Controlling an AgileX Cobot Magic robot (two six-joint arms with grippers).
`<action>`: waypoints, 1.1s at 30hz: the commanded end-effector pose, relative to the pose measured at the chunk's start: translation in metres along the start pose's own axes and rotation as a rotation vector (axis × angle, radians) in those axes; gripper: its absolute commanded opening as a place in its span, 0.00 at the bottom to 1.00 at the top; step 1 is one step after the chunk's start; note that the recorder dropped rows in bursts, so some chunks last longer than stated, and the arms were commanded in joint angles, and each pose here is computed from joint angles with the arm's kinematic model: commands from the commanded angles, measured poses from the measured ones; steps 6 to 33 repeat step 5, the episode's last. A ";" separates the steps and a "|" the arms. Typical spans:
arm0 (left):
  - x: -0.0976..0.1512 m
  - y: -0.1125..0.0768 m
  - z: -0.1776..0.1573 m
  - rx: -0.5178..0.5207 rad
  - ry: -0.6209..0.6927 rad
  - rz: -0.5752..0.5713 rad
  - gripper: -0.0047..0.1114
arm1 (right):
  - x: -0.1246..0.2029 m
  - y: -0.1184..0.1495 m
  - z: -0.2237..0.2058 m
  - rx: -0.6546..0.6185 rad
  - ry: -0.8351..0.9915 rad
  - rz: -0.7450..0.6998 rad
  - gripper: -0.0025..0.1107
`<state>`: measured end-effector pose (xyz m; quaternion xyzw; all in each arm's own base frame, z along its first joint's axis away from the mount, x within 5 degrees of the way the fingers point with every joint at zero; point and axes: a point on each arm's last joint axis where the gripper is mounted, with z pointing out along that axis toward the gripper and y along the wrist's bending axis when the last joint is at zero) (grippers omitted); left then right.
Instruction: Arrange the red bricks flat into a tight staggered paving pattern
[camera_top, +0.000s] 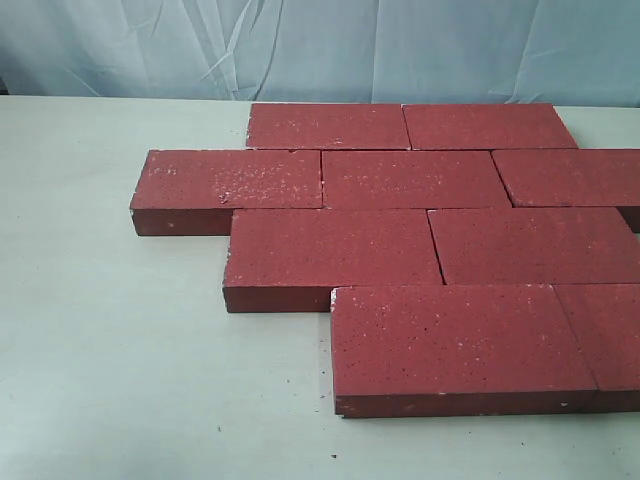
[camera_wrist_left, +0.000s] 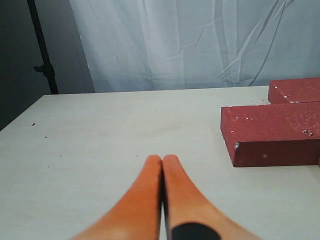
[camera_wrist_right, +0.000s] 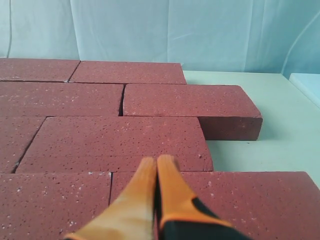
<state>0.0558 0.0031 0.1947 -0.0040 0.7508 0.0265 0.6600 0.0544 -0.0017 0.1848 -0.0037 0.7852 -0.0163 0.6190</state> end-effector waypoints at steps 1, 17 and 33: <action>0.000 0.000 0.000 0.005 -0.010 -0.014 0.04 | 0.000 0.000 0.000 0.004 -0.014 -0.001 0.01; 0.000 0.000 0.000 0.005 -0.010 -0.014 0.04 | 0.000 0.000 0.000 0.004 -0.014 -0.001 0.01; 0.000 0.000 0.000 0.005 -0.010 -0.014 0.04 | 0.000 0.000 0.000 0.004 -0.014 -0.001 0.01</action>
